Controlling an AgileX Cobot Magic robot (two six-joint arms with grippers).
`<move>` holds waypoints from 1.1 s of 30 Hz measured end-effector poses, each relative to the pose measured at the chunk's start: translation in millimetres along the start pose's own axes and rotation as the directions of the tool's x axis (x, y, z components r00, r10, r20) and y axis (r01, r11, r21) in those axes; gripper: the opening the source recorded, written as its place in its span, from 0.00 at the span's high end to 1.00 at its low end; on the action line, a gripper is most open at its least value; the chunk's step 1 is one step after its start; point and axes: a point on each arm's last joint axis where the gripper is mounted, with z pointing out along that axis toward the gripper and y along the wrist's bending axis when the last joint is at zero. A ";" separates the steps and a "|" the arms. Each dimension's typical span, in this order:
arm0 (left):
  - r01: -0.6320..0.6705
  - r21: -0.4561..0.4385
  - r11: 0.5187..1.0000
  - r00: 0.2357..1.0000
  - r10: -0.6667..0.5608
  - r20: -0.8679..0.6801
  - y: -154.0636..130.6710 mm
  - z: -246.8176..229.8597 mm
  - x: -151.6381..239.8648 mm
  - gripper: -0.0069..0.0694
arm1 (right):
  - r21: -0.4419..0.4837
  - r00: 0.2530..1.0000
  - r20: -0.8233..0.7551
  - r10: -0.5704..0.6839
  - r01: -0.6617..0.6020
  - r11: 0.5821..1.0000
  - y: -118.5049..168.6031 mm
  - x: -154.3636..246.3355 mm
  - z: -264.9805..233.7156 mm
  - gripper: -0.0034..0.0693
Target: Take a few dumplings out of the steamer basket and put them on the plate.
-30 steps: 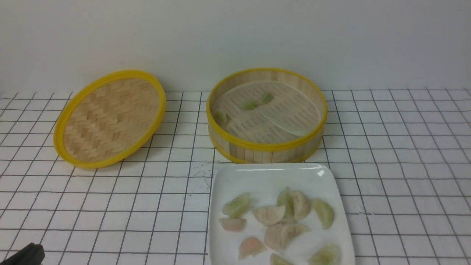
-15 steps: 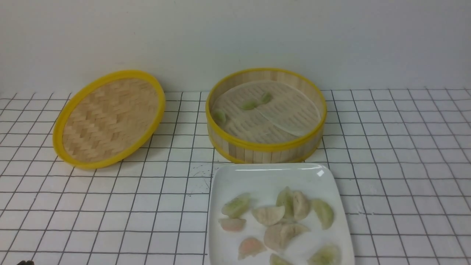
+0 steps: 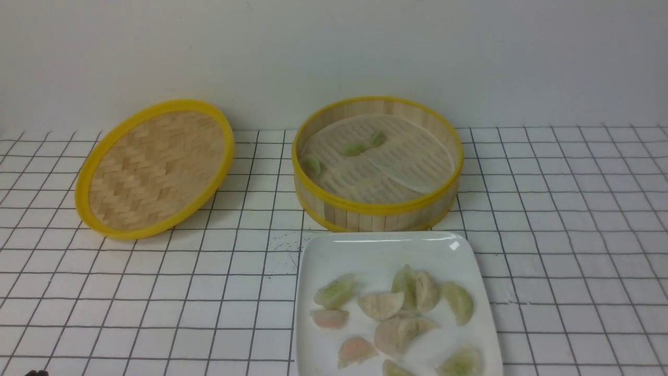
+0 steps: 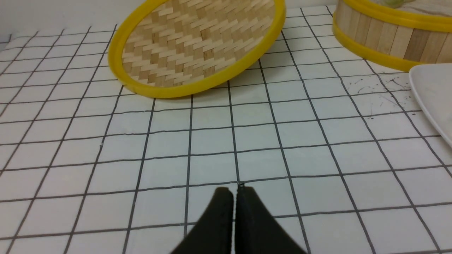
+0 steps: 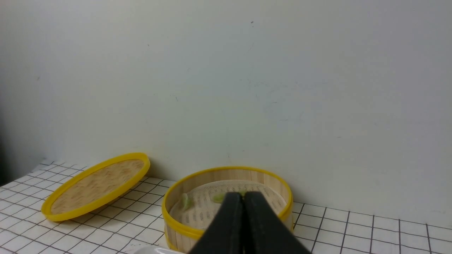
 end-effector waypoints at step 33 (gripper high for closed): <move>0.000 0.000 1.000 1.000 0.000 -0.002 0.0 0.0 0.2 0.92 | 0.248 0.987 -0.162 0.005 0.036 0.968 -3.8 94.3 29.0 0.97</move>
